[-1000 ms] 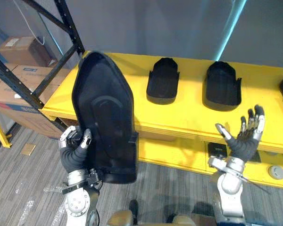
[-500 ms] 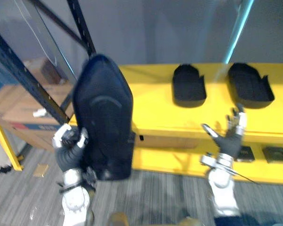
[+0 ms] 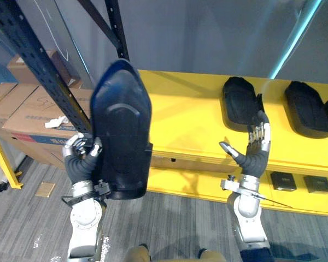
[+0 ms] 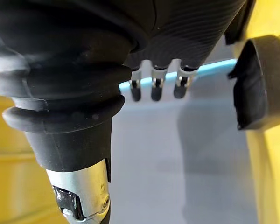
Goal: Walk over and take plastic housings, then place them on the shelf
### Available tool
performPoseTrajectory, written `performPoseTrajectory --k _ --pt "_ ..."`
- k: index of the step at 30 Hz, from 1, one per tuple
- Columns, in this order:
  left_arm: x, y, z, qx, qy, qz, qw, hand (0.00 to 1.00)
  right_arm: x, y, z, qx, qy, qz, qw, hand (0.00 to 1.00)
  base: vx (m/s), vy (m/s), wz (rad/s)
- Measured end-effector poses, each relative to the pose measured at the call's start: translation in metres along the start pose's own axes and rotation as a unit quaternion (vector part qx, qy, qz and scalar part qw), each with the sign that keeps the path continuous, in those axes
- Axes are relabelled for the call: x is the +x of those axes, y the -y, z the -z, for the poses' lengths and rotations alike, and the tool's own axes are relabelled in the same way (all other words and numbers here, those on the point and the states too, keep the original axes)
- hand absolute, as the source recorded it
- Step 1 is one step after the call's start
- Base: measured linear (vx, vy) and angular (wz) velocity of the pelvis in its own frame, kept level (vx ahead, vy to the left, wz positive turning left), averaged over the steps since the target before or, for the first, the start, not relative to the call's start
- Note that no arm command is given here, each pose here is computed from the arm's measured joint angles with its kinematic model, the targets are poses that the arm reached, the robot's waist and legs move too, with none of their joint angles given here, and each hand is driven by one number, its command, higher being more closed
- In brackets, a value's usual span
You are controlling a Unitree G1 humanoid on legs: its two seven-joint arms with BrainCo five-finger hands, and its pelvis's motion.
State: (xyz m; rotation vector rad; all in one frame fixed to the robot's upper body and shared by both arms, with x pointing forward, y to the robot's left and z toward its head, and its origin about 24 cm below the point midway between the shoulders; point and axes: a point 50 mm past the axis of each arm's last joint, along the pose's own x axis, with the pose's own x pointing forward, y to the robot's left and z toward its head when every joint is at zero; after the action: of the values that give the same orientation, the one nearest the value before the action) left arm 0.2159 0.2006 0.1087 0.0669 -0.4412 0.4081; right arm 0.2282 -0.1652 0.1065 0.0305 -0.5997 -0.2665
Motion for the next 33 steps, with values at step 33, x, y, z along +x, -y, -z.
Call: performPoseTrajectory --k 33 --pt "0.168 -0.047 0.03 -0.046 -0.201 -0.157 0.966 1.0 -0.034 -0.045 -0.029 0.109 -0.045 -0.318 0.941 0.0 -0.03 -0.01 -0.14"
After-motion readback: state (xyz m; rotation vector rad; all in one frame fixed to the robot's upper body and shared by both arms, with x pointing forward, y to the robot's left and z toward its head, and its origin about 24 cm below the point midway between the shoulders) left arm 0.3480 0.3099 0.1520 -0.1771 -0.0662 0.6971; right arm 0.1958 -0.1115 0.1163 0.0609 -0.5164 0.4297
